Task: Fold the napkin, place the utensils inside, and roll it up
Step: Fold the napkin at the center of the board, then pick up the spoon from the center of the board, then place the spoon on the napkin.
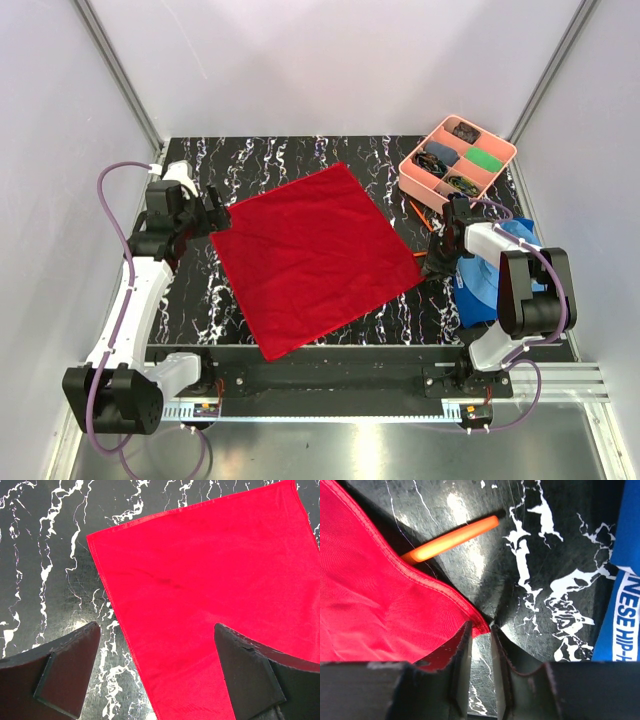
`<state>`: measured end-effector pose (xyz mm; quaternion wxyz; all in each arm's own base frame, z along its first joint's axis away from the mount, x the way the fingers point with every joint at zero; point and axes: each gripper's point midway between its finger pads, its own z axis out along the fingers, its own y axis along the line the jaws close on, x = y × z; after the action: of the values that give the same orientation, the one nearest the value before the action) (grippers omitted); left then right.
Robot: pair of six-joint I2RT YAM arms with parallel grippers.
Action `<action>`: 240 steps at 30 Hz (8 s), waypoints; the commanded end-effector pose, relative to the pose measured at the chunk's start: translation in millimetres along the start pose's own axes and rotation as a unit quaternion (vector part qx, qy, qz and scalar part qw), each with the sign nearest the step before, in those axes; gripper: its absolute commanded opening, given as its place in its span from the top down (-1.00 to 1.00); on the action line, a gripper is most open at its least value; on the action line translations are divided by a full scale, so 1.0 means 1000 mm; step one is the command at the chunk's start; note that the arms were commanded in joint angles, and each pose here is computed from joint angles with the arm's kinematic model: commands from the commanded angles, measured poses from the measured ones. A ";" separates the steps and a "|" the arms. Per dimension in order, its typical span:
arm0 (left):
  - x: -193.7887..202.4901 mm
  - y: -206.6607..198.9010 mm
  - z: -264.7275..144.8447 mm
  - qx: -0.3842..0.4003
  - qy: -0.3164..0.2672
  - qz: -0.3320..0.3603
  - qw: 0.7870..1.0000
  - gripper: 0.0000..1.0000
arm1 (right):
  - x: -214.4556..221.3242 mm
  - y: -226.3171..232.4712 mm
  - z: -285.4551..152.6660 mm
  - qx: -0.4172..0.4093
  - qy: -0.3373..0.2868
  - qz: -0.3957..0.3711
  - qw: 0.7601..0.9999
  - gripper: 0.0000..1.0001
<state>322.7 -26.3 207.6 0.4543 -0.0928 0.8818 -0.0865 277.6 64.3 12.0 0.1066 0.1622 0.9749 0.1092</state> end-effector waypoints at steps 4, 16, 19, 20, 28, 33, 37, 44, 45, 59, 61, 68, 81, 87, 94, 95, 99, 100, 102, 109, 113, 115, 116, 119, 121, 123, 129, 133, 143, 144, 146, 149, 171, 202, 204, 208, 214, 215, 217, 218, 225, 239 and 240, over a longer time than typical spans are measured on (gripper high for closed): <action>-0.017 -0.007 -0.002 0.013 -0.027 0.010 1.000 -0.97 | 0.001 -0.001 0.010 -0.009 0.005 -0.012 1.000 0.38; -0.018 -0.006 -0.005 0.009 -0.030 0.010 0.999 -0.97 | -0.014 0.019 -0.015 -0.056 -0.031 -0.045 0.997 1.00; -0.019 -0.005 -0.005 0.009 -0.032 0.010 0.999 -0.97 | -0.016 0.024 -0.024 -0.064 -0.038 -0.046 0.996 1.00; -0.019 -0.006 -0.006 0.009 -0.032 0.010 0.999 -0.97 | -0.017 0.026 -0.027 -0.069 -0.043 -0.045 0.996 1.00; -0.019 -0.007 -0.007 0.014 -0.033 0.008 0.999 -0.97 | -0.031 0.077 -0.076 -0.135 -0.101 -0.068 0.983 1.00; -0.019 -0.009 -0.008 0.016 -0.033 0.007 0.999 -0.98 | -0.042 0.126 -0.081 -0.166 -0.124 -0.105 0.973 1.00; -0.018 -0.009 -0.007 0.018 -0.032 0.004 0.999 -0.97 | -0.045 0.169 -0.071 -0.200 -0.121 -0.126 0.964 1.00; -0.018 -0.012 -0.008 0.026 -0.032 0.001 0.999 -0.97 | -0.047 0.265 -0.052 -0.260 -0.116 -0.184 0.941 1.00; -0.018 -0.012 -0.008 0.026 -0.032 0.001 0.999 -0.97 | -0.037 0.277 -0.038 -0.260 -0.100 -0.195 0.940 1.00; -0.017 -0.017 -0.006 0.039 -0.028 -0.005 0.999 -0.97 | -0.007 0.431 -0.006 -0.367 -0.073 -0.239 0.896 1.00; -0.017 -0.017 -0.006 0.039 -0.027 -0.005 0.999 -0.97 | -0.005 0.447 -0.001 -0.383 -0.071 -0.235 0.891 1.00; -0.018 -0.017 -0.006 0.040 -0.028 -0.007 0.999 -0.97 | 0.011 0.502 0.004 -0.454 -0.068 -0.234 0.857 1.00; -0.022 -0.013 -0.007 0.045 -0.030 -0.024 0.998 -0.97 | 0.012 0.559 0.014 -0.538 -0.077 -0.236 0.806 1.00; -0.021 -0.012 -0.006 0.048 -0.027 -0.027 0.998 -0.97 | 0.015 0.564 0.015 -0.564 -0.088 -0.249 0.782 1.00; -0.022 -0.010 -0.006 0.045 -0.029 -0.029 0.998 -0.97 | 0.015 0.574 0.008 -0.596 -0.106 -0.245 0.757 1.00; -0.022 -0.010 -0.006 0.045 -0.029 -0.029 0.998 -0.97 | 0.017 0.575 0.008 -0.601 -0.102 -0.243 0.754 1.00; -0.022 -0.009 -0.006 0.043 -0.030 -0.031 0.998 -0.97 | 0.019 0.580 -0.002 -0.619 -0.112 -0.246 0.737 1.00; -0.023 -0.008 -0.006 0.042 -0.030 -0.032 0.998 -0.97 | 0.017 0.581 -0.006 -0.622 -0.116 -0.246 0.734 1.00; -0.023 -0.008 -0.006 0.042 -0.031 -0.032 0.998 -0.97 | 0.019 0.583 -0.008 -0.626 -0.119 -0.250 0.729 1.00; -0.023 -0.006 -0.005 0.041 -0.029 -0.037 0.998 -0.97 | 0.020 0.585 -0.004 -0.624 -0.127 -0.250 0.730 1.00; -0.023 -0.006 -0.006 0.042 -0.030 -0.037 0.998 -0.97 | 0.020 0.583 0.004 -0.619 -0.126 -0.251 0.734 1.00; -0.023 -0.005 -0.005 0.042 -0.029 -0.037 0.998 -0.97 | 0.020 0.583 0.007 -0.617 -0.126 -0.249 0.736 1.00; -0.023 -0.006 -0.006 0.043 -0.029 -0.036 0.998 -0.97 | 0.020 0.582 0.011 -0.614 -0.126 -0.249 0.738 1.00; -0.023 -0.006 -0.006 0.043 -0.029 -0.037 0.998 -0.97 | 0.021 0.581 0.015 -0.611 -0.125 -0.254 0.739 0.61; -0.023 -0.007 -0.006 0.044 -0.028 -0.037 0.998 -0.97 | 0.022 0.580 0.015 -0.611 -0.123 -0.260 0.738 -0.05; -0.023 -0.006 -0.005 0.043 -0.029 -0.037 0.998 -0.97 | 0.024 0.580 0.012 -0.613 -0.122 -0.265 0.734 -0.32; -0.023 -0.005 -0.006 0.043 -0.030 -0.035 0.998 -0.97 | 0.026 0.580 -0.009 -0.617 -0.126 -0.288 0.722 -0.48; -0.024 -0.005 -0.007 0.042 -0.033 -0.032 0.998 -0.97 | 0.020 0.575 -0.040 -0.612 -0.139 -0.305 0.716 -0.51; -0.022 -0.009 -0.007 0.056 -0.033 -0.028 0.997 -0.97 | -0.047 0.430 -0.073 -0.477 -0.192 -0.264 0.816 -0.51; -0.022 -0.010 -0.006 0.059 -0.032 -0.028 0.997 -0.97 | -0.067 0.397 -0.069 -0.440 -0.195 -0.242 0.843 -0.51; -0.019 -0.013 -0.006 0.065 -0.029 -0.026 0.997 -0.97 | -0.080 0.346 -0.077 -0.382 -0.218 -0.228 0.868 -0.52; -0.018 -0.017 -0.006 0.071 -0.030 -0.021 0.997 -0.97 | -0.102 0.250 -0.063 -0.246 -0.220 -0.218 0.919 -0.55; -0.010 -0.037 -0.006 0.099 -0.018 -0.001 0.995 -0.97 | -0.159 0.025 0.004 0.115 -0.156 -0.237 0.952 -0.45; -0.012 -0.034 -0.007 0.089 -0.024 -0.001 0.996 -0.97 | -0.107 0.058 0.017 -0.037 -0.085 -0.175 0.980 1.00; -0.013 -0.035 -0.009 0.090 -0.027 -0.001 0.996 -0.97 | -0.102 0.075 0.006 -0.069 -0.086 -0.154 0.982 1.00; -0.013 -0.035 -0.009 0.091 -0.026 -0.002 0.996 -0.97 | -0.078 0.123 -0.009 -0.099 -0.090 -0.158 0.978 1.00; -0.015 -0.037 -0.013 0.096 -0.032 -0.002 0.995 -0.97 | -0.036 0.213 -0.017 -0.174 -0.093 -0.096 0.976 1.00; -0.015 -0.037 -0.013 0.095 -0.033 -0.002 0.995 -0.97 | -0.022 0.232 -0.018 -0.188 -0.090 -0.103 0.973 1.00; -0.016 -0.036 -0.014 0.094 -0.036 -0.002 0.995 -0.97 | -0.018 0.255 -0.019 -0.194 -0.113 -0.074 0.972 1.00; -0.017 -0.036 -0.014 0.093 -0.038 -0.002 0.995 -0.97 | -0.002 0.271 -0.018 -0.199 -0.113 -0.084 0.970 1.00; -0.018 -0.035 -0.017 0.091 -0.042 -0.002 0.995 -0.97 | 0.019 0.350 -0.012 -0.218 -0.126 -0.052 0.966 1.00; -0.020 -0.035 -0.019 0.089 -0.047 -0.001 0.995 -0.97 | 0.019 0.393 0.028 -0.186 -0.145 0.002 0.972 1.00; -0.020 -0.035 -0.019 0.089 -0.047 -0.001 0.995 -0.97 | 0.020 0.391 0.032 -0.177 -0.142 0.005 0.974 1.00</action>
<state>317.9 -54.0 227.9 0.4740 -0.0642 0.8632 -0.1613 370.4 426.6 65.0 0.2527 0.1339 0.9229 0.2579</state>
